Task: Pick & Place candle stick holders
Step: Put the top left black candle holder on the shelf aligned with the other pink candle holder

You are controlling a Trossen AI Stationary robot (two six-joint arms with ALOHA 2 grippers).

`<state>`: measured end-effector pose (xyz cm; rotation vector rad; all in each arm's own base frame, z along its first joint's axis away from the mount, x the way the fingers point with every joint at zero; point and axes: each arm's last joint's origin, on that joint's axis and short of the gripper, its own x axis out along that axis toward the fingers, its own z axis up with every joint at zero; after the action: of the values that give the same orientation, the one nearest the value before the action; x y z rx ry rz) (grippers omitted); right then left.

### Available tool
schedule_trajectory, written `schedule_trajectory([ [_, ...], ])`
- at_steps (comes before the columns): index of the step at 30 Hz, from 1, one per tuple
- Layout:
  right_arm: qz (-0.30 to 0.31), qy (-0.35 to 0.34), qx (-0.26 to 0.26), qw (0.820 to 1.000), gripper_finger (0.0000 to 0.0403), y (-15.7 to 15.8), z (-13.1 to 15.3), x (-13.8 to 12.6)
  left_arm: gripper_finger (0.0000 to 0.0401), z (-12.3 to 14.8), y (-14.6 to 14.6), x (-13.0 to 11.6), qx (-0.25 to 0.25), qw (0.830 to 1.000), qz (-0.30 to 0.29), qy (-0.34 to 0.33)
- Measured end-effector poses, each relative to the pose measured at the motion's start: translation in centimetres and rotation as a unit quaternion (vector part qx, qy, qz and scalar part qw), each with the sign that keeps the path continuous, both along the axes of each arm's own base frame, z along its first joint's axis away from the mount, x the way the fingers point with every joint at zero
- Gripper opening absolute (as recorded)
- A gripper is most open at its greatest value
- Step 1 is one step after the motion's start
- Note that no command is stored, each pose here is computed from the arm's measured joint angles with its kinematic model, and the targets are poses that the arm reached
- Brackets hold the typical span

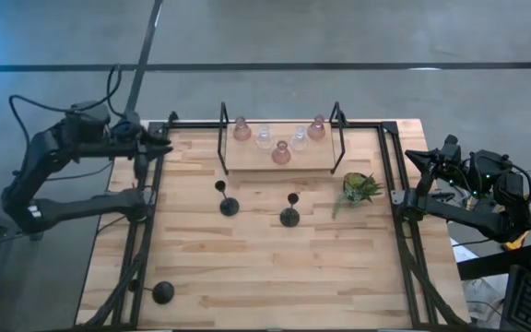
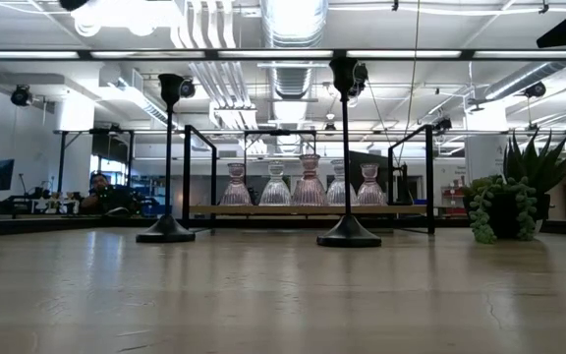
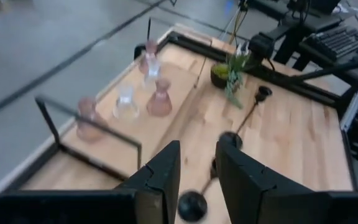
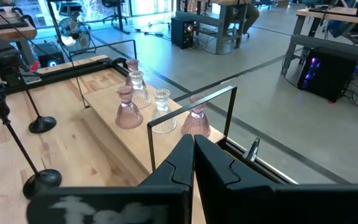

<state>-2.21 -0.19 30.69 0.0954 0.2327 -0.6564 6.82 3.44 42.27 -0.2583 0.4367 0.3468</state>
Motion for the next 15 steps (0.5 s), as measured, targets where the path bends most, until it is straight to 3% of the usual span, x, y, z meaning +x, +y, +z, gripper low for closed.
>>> schedule_trajectory([
  [8, 0.0, 0.0, 0.0, 1.0, 0.0008, 0.0, 0.0, 0.0, 0.0106, -3.0, -0.2, -0.3, -0.086, 0.99, 0.004, 0.109],
  [15, 0.0, 0.0, 0.0, 1.0, 0.0008, 0.0, 0.0, 0.0, 0.0106, -6.6, 0.2, 0.7, -0.133, 0.978, -0.022, 0.158],
])
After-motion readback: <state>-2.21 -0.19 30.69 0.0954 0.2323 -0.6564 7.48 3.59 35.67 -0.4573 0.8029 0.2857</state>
